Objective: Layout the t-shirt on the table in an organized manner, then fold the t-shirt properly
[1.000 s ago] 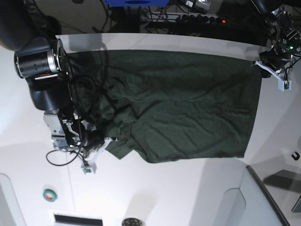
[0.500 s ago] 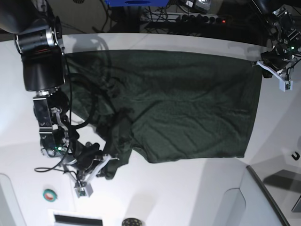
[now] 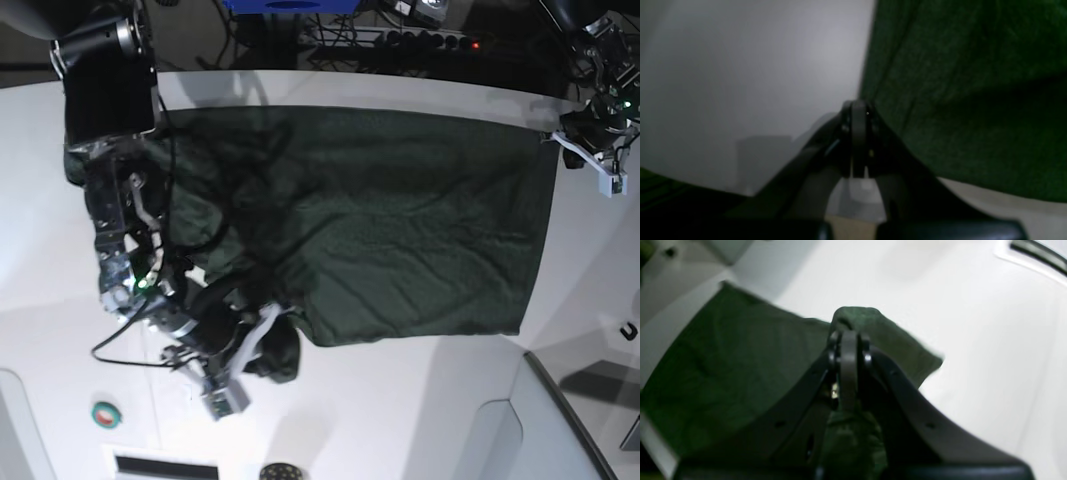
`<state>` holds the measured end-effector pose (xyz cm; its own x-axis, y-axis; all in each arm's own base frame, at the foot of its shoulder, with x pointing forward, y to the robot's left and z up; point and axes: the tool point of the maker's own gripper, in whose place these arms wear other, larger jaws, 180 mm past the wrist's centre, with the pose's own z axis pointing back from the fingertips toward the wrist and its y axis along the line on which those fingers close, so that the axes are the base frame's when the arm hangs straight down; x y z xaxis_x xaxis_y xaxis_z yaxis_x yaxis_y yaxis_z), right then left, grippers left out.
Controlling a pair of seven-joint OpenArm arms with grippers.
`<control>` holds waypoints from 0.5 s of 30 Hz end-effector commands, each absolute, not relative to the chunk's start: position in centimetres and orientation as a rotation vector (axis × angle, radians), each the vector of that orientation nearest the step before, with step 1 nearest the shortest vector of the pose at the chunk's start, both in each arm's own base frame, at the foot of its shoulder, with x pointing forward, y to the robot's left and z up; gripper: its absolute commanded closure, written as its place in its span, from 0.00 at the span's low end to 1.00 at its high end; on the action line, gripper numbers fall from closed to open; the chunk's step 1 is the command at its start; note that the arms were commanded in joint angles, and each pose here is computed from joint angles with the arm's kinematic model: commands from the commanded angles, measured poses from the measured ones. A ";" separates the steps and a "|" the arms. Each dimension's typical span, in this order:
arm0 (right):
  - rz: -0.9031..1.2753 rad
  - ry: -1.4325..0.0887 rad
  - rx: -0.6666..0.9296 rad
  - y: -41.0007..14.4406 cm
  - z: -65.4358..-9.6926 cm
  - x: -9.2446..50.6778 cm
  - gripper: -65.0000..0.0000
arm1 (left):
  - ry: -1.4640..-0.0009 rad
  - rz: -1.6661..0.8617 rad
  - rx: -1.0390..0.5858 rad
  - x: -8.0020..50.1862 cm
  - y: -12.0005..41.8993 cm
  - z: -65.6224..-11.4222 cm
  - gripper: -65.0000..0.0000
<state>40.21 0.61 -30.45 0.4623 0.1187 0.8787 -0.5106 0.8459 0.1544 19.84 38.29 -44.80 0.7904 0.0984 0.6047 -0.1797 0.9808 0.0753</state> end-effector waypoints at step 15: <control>0.646 -0.763 0.624 10.4 -37.6 27.0 0.76 | -0.624 0.220 0.242 17.9 44.0 -41.5 1.00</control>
<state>26.17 9.77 -39.18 0.5857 0.3304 0.7401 -0.7089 0.6516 0.2701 17.27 42.91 -43.03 0.8076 0.1546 0.5691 -0.2750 0.9524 0.1315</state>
